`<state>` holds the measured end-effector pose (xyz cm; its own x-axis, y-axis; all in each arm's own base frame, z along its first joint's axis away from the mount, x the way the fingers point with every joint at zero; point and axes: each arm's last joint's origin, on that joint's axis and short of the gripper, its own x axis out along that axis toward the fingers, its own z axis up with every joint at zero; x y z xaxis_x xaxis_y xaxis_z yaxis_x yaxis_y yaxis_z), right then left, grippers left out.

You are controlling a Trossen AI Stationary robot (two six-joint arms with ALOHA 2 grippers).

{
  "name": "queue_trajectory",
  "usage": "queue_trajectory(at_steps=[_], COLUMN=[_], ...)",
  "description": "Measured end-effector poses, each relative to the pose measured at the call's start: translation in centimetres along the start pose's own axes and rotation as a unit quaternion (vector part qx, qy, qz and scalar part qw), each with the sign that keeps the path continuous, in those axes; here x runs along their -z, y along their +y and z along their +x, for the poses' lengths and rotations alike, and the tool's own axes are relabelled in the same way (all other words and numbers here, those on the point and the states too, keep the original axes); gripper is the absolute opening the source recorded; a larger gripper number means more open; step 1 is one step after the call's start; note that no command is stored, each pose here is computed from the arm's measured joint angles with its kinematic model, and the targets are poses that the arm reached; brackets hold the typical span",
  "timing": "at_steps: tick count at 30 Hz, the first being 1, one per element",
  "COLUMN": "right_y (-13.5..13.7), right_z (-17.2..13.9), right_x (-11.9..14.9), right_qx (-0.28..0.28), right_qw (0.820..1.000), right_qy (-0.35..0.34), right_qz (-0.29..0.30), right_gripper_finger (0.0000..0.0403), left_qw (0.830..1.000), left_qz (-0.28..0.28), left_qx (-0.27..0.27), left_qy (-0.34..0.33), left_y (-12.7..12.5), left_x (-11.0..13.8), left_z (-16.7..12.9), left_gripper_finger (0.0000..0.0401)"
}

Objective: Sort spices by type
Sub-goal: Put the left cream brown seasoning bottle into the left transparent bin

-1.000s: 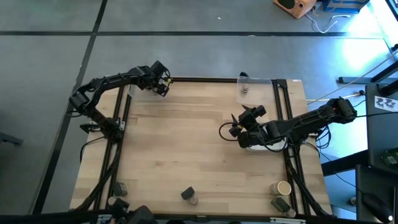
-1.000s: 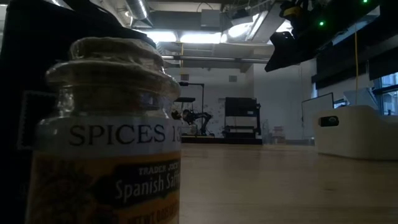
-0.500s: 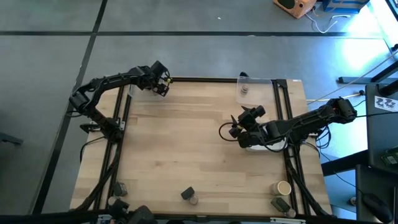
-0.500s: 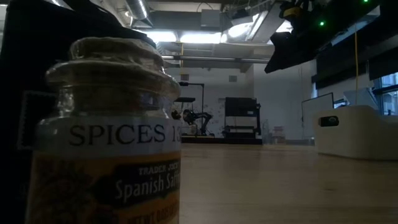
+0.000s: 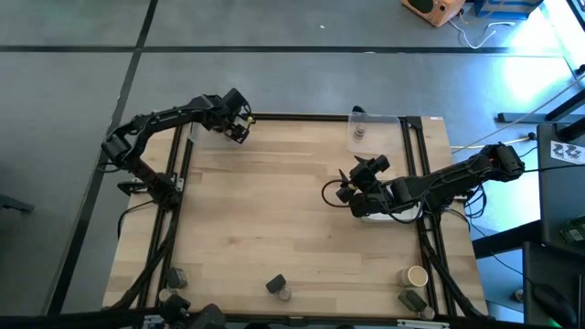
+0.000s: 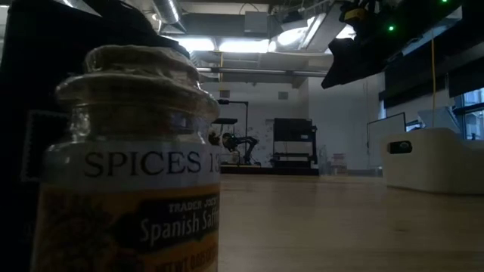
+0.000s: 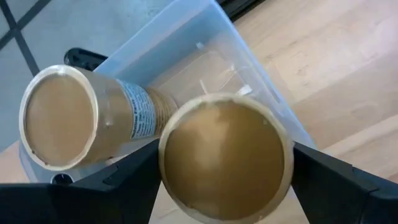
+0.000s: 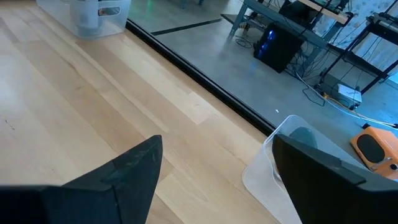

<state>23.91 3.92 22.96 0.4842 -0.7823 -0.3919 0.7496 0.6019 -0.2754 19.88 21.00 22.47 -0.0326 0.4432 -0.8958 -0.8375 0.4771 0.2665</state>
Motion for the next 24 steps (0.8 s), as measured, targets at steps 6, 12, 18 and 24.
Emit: queue_trajectory(at_steps=[6,12,18,24], right_y=[0.0,0.0,-0.01,-0.01], right_z=[0.0,0.0,0.0,0.0], right_x=[0.0,0.0,0.0,0.0], right_qx=[0.0,0.0,0.001,0.001], right_qw=[1.0,1.0,1.0,1.0], right_qy=[0.0,0.0,0.0,-0.001], right_qz=[0.0,0.0,0.0,-0.001], right_gripper_finger=[0.0303,0.0303,0.0303,0.0303], left_qw=[1.0,1.0,1.0,0.996], left_qz=[0.001,0.009,0.001,0.053], left_qx=[0.0,0.001,0.002,0.06], left_qy=[-0.003,-0.005,-0.013,-0.032], left_y=[-0.04,-0.04,-0.07,-0.5], left_x=[-0.06,-0.1,-0.26,-0.7], left_z=[-0.03,-0.03,-0.04,-0.11], left_gripper_finger=[0.0306,0.0306,0.0306,0.0306])
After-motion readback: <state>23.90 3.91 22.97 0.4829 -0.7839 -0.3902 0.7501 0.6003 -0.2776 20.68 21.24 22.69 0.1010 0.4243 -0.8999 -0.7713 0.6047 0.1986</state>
